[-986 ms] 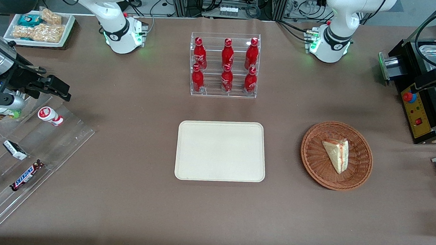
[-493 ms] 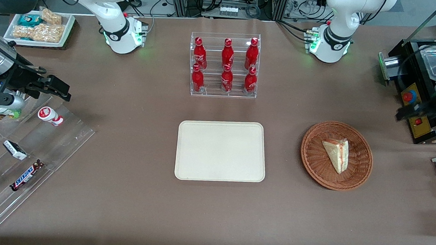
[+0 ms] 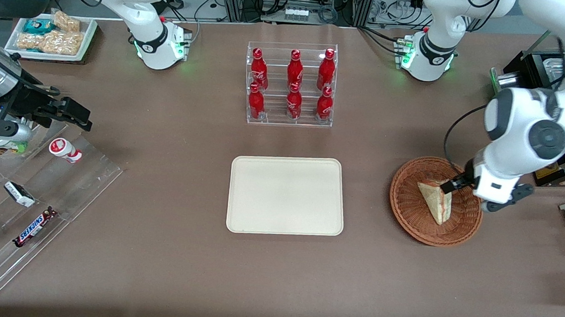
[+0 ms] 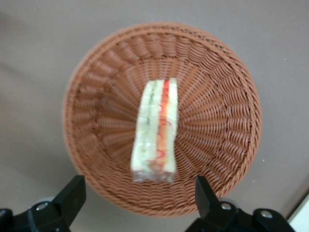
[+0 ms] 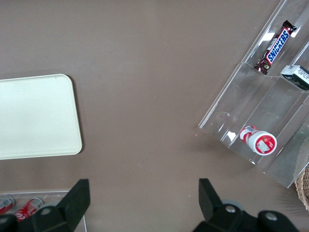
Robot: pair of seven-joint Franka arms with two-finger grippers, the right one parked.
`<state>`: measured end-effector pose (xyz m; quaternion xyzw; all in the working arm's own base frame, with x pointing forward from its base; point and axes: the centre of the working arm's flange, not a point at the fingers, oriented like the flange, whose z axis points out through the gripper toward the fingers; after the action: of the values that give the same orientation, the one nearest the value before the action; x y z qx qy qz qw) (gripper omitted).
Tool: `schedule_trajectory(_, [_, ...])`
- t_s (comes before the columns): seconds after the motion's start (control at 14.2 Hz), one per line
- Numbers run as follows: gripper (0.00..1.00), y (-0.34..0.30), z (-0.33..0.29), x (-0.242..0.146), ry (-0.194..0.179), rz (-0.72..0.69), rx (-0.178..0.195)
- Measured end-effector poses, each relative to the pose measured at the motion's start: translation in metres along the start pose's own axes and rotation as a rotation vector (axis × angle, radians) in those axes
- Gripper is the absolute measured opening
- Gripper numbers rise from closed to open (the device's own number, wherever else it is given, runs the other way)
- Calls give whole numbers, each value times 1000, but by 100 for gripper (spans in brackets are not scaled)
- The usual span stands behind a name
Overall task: Place sandwich from basket to tray
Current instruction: 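Lower the left gripper and close it on the wrapped sandwich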
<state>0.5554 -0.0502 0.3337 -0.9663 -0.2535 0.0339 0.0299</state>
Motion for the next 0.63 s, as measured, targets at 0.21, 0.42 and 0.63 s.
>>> schedule_trajectory(0.21, [100,0,38,-1,-9,-8,11])
schedule_trajectory(0.42, [93,-2,76,4,-15,-15,21])
schedule_trajectory(0.63, [61,1,88,6,-20,1,27])
